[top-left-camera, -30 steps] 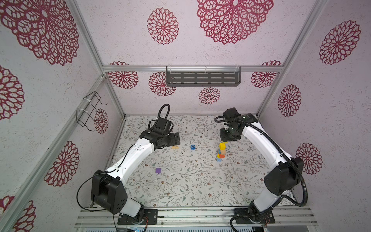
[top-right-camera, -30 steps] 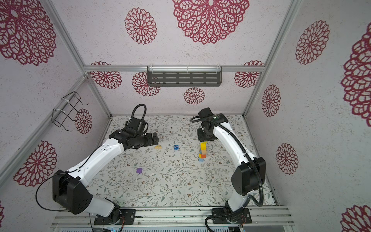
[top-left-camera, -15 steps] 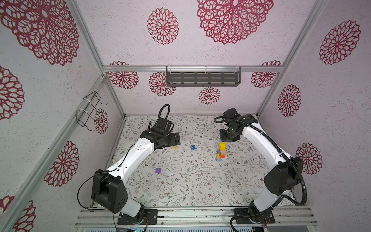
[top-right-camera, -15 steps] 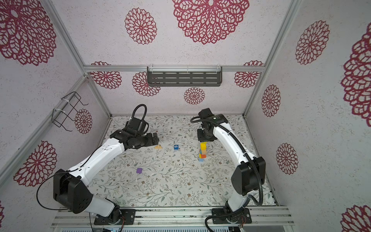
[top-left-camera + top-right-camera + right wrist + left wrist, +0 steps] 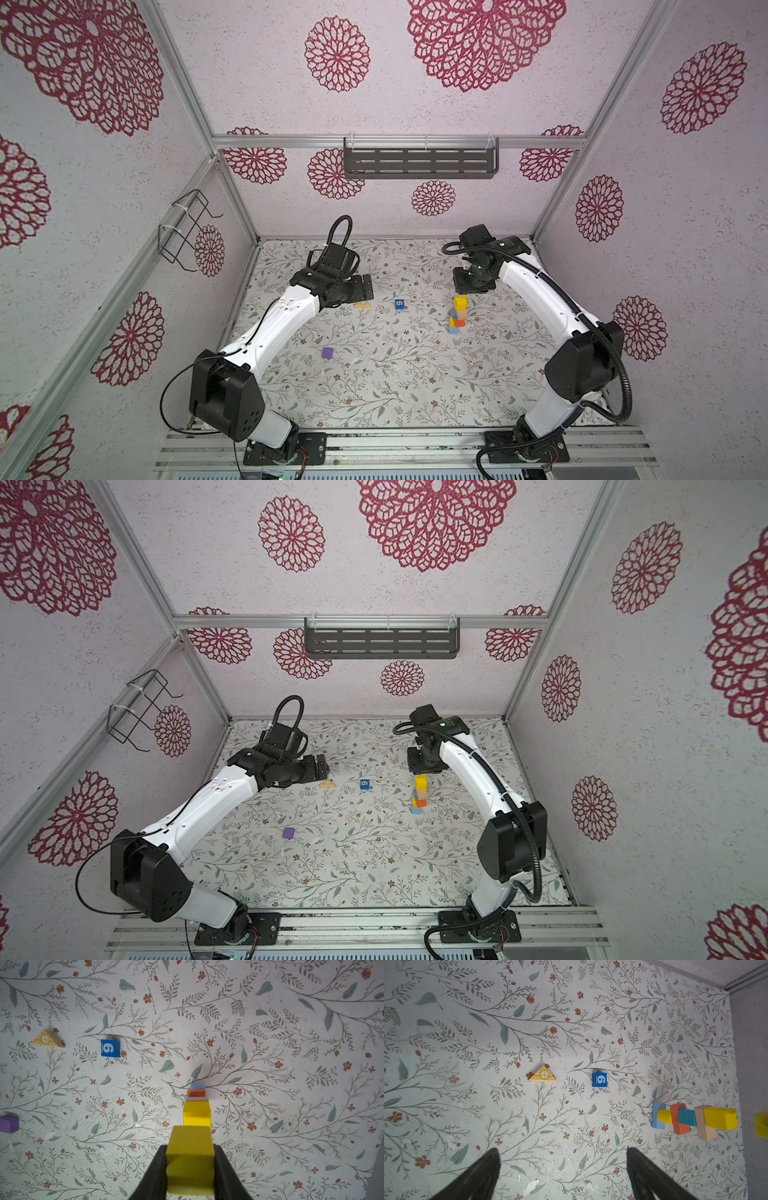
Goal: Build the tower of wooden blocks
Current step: 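Lift the yellow cube and carry it over the stack with the right gripper, then lower the yellow cube onto the stack top and open the right gripper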
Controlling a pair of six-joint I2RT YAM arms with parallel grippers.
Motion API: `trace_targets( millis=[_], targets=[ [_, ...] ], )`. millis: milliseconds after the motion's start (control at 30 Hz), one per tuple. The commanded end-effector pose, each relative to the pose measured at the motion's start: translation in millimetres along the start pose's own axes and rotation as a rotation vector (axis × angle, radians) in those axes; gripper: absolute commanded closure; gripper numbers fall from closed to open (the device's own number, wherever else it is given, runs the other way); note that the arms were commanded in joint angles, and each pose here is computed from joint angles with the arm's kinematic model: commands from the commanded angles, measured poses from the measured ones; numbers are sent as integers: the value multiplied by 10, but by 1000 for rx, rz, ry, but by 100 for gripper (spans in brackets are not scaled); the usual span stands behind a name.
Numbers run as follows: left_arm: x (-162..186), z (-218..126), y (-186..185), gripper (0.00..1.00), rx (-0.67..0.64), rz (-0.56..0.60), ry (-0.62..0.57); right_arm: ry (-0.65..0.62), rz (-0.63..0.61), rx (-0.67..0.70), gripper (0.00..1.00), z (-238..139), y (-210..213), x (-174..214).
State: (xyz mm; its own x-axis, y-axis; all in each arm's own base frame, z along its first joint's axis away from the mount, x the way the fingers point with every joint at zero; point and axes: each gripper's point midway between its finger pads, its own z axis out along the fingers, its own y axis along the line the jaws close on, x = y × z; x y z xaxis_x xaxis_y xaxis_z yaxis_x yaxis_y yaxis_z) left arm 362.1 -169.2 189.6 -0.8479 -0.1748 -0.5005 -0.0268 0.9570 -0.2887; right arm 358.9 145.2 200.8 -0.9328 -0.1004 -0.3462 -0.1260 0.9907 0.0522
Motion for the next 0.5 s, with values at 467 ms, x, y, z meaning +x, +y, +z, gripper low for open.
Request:
trace_targets(
  millis=[467],
  targets=[
    [-75,-9,-38,3,4,-4,-31,9,2,16,66,45,-69,15]
  ],
)
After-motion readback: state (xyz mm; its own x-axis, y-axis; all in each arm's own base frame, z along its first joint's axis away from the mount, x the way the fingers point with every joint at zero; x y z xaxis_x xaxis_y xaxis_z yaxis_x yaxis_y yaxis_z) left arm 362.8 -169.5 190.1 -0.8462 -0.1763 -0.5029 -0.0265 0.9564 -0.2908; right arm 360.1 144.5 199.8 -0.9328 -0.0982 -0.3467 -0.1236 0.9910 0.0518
